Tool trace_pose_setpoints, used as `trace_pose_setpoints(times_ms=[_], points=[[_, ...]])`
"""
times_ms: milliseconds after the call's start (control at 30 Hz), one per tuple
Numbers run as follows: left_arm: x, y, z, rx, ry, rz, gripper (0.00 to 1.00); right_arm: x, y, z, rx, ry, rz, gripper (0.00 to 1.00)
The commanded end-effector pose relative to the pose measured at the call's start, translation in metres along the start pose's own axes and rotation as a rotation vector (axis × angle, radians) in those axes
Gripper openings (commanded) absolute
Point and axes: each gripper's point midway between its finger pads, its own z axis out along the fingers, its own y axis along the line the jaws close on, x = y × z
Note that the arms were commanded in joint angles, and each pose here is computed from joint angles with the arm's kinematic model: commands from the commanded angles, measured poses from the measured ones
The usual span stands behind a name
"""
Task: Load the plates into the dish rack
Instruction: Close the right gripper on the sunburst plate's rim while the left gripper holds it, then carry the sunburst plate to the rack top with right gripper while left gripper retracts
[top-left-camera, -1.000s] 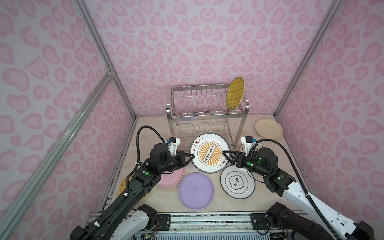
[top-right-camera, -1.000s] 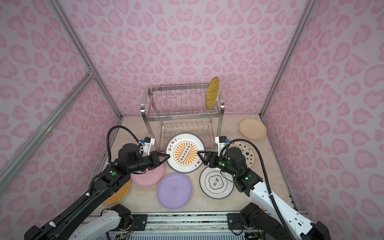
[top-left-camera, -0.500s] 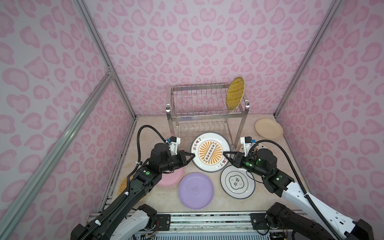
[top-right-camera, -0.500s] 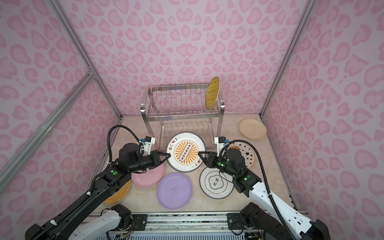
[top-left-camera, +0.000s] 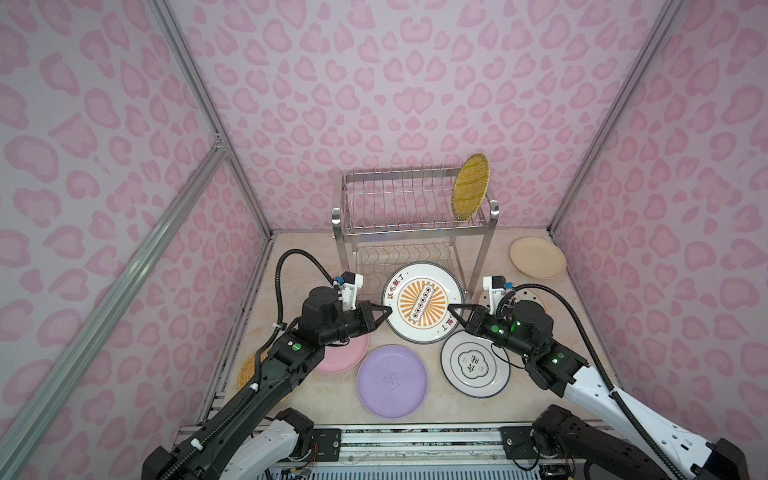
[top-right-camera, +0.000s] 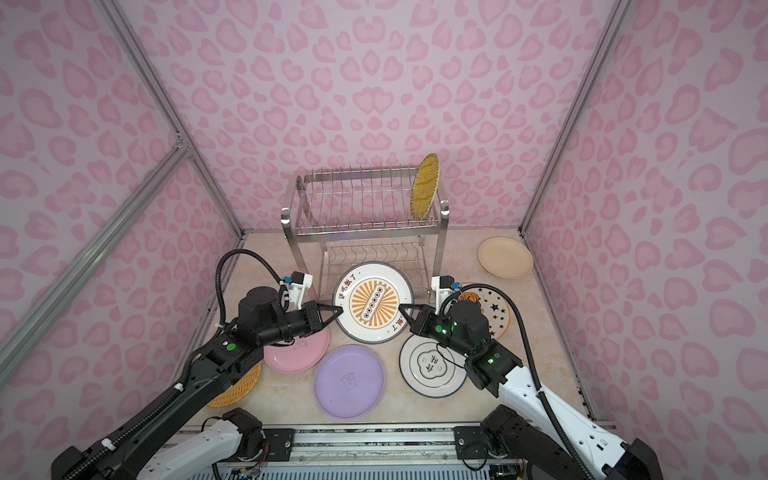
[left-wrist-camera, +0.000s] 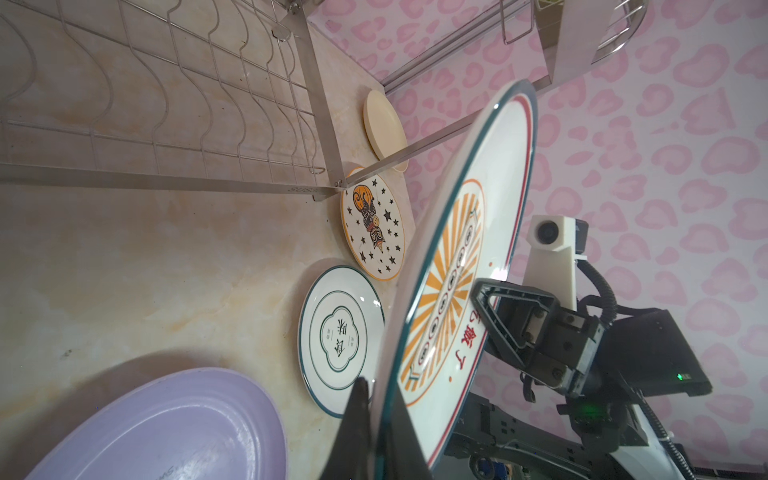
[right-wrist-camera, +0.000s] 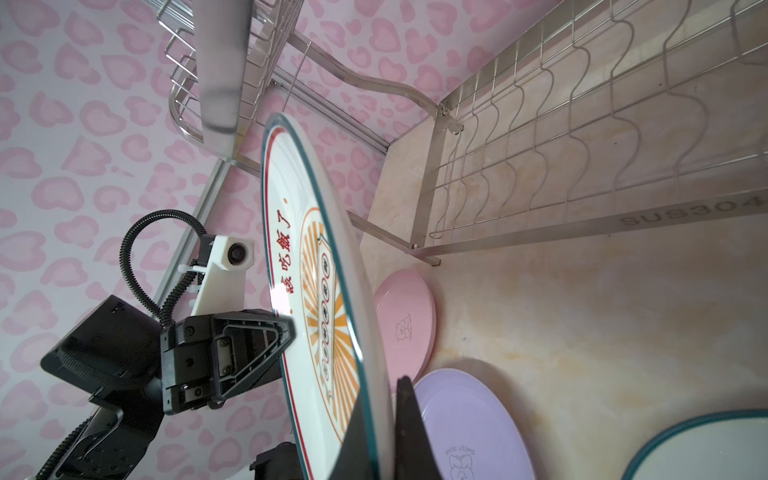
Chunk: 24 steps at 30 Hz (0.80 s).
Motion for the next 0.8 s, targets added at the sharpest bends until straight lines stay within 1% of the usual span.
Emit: trace_pose_setpoints(times_ms=[0,167,200,233,300,333,367,400,433,467,500,533,633,767], points=[[-0.009,-0.003,0.000,0.010,-0.040,-0.011,0.04,-0.004,0.011,-0.001,-0.049,-0.019,-0.014,0.00],[-0.008,-0.001,0.001,0.010,-0.040,-0.010,0.04,-0.002,0.013,0.000,-0.034,-0.008,-0.021,0.00],[-0.008,-0.001,0.001,0.010,-0.041,-0.011,0.05,-0.003,0.013,-0.001,-0.032,-0.012,-0.022,0.00],[-0.008,-0.002,0.001,0.011,-0.041,-0.008,0.11,-0.004,0.014,-0.002,-0.027,-0.016,-0.025,0.00],[-0.009,-0.003,-0.001,0.017,-0.046,-0.003,0.31,-0.007,0.013,-0.004,-0.015,-0.025,-0.032,0.00],[-0.009,-0.005,-0.002,0.020,-0.051,0.003,0.44,-0.008,0.014,-0.006,-0.008,-0.031,-0.037,0.00],[-0.010,-0.007,-0.004,0.025,-0.058,0.010,0.54,-0.010,0.015,-0.008,-0.003,-0.039,-0.044,0.00],[-0.011,-0.010,-0.006,0.030,-0.065,0.019,0.61,-0.012,0.015,-0.010,0.003,-0.047,-0.051,0.00],[-0.013,-0.013,-0.009,0.036,-0.075,0.032,0.72,-0.014,0.016,-0.014,0.010,-0.056,-0.059,0.00],[-0.014,-0.017,-0.012,0.045,-0.081,0.046,0.83,-0.016,0.016,-0.017,0.021,-0.070,-0.066,0.00],[-0.014,-0.021,-0.015,0.058,-0.086,0.064,1.00,-0.019,0.016,-0.021,0.032,-0.084,-0.071,0.00],[-0.015,-0.028,-0.020,0.076,-0.093,0.089,0.98,-0.022,0.016,-0.026,0.043,-0.099,-0.079,0.00],[-0.018,-0.048,-0.037,0.122,-0.128,0.173,0.98,-0.029,0.020,-0.041,0.072,-0.134,-0.115,0.00],[-0.018,-0.069,-0.065,0.173,-0.202,0.285,0.98,-0.036,0.033,-0.056,0.056,-0.157,-0.159,0.00]])
